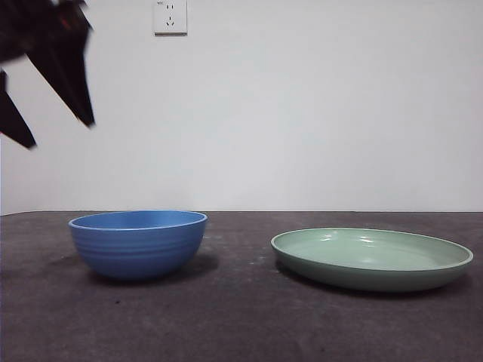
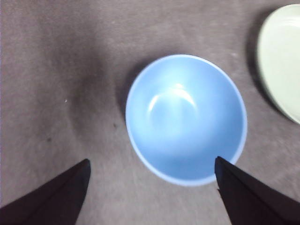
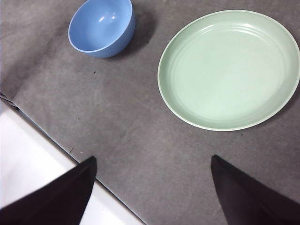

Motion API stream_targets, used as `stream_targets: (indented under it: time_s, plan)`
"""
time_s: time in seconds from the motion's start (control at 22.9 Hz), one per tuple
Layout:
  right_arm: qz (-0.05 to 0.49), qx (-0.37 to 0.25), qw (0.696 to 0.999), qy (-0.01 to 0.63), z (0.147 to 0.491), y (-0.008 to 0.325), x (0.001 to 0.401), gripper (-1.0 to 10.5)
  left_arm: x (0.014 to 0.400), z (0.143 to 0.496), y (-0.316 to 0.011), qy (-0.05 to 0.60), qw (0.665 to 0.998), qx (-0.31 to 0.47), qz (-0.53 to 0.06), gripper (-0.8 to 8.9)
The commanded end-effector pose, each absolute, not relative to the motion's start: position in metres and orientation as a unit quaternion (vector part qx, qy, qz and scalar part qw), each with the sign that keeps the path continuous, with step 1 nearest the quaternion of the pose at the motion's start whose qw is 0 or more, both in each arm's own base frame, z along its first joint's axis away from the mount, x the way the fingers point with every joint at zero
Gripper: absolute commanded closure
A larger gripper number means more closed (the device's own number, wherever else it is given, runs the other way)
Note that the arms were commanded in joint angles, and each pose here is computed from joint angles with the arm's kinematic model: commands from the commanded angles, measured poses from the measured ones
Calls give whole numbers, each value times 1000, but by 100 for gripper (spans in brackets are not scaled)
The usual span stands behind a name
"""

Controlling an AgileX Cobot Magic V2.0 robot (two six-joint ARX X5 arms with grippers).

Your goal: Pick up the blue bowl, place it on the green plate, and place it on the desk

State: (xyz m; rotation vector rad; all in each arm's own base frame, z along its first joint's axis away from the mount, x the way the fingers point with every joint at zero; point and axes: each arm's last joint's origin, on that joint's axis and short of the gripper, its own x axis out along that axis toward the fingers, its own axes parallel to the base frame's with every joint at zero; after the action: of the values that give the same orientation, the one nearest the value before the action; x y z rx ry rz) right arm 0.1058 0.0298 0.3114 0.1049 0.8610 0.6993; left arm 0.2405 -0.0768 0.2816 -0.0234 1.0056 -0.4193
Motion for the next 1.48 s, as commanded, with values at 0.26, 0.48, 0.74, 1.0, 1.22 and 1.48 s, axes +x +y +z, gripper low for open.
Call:
stream_targets:
  time_s: [0.26, 0.48, 0.74, 1.0, 1.22, 1.48]
  plan:
    - [333, 47, 852, 401, 316, 30, 107, 557, 284, 236, -95, 517, 833, 2, -198, 390]
    - [333, 48, 852, 401, 316, 30, 107, 557, 299, 208, -98, 544, 821, 17, -173, 398]
    - [333, 47, 852, 401, 316, 30, 107, 557, 302, 200, -101, 553, 815, 19, -173, 502]
    - [333, 47, 852, 401, 316, 30, 107, 557, 301, 198, -105, 558, 811, 19, -175, 686]
    - [333, 47, 852, 401, 316, 30, 107, 557, 301, 200, -105, 553, 815, 14, -174, 804]
    - [333, 48, 852, 401, 316, 30, 107, 557, 300, 235, -112, 512, 839, -3, -185, 804]
